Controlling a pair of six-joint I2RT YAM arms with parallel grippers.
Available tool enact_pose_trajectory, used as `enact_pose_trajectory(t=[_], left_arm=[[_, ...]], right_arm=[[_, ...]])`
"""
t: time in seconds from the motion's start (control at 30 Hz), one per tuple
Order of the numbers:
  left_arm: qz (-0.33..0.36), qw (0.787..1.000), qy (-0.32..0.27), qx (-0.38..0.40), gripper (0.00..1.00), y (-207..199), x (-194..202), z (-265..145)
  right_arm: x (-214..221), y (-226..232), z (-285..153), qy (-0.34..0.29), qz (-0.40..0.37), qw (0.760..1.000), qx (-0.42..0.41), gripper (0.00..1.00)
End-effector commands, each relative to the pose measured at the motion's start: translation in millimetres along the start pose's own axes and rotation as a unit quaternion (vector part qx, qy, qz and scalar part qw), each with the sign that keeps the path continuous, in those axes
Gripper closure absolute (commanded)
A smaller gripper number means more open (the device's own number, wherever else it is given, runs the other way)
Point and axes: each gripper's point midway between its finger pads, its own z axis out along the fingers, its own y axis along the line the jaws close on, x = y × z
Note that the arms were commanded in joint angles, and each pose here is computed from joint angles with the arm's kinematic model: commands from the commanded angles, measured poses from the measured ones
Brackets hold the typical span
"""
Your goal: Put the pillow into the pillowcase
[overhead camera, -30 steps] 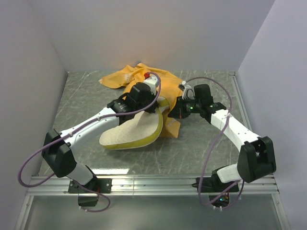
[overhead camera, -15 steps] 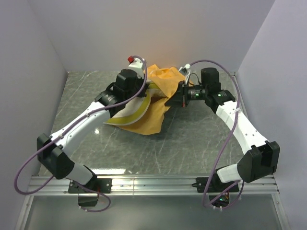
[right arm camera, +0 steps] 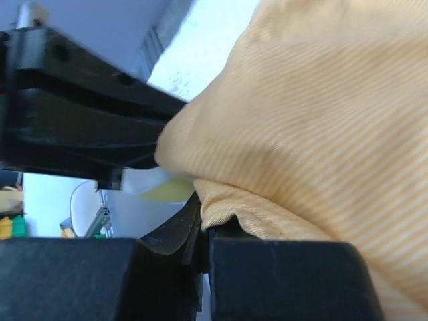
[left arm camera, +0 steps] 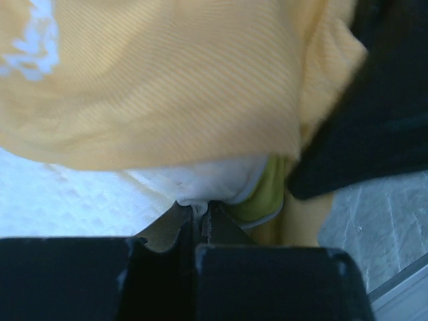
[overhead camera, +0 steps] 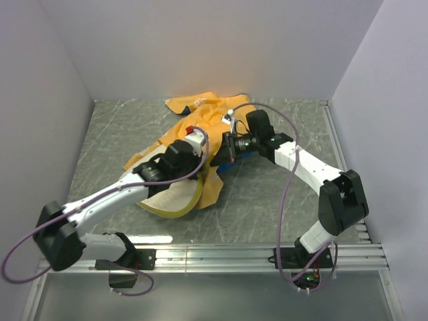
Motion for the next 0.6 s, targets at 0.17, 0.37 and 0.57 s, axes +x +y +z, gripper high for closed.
enact_pose_trajectory(t=[0.17,0.37,0.57], left_arm=[[-0.104,0.992,-0.002,0.068,1.0,-33.8,-16.8,65.4],[0.001,0.995,0.066,0.071,1.0,-5.6,38.6,59.8],[0.095,0.986,0.104,0.084,1.0,12.5,79.1,32.0]], right_arm=[[47.9,16.6,-27.9,0.012,-0.022,1.0,-0.01,1.0],[70.1,-47.4,-87.6,0.036,-0.009,0.993,0.112,0.25],[36.3,-148.6,-163.4,-0.073,0.106,0.932,0.338,0.29]])
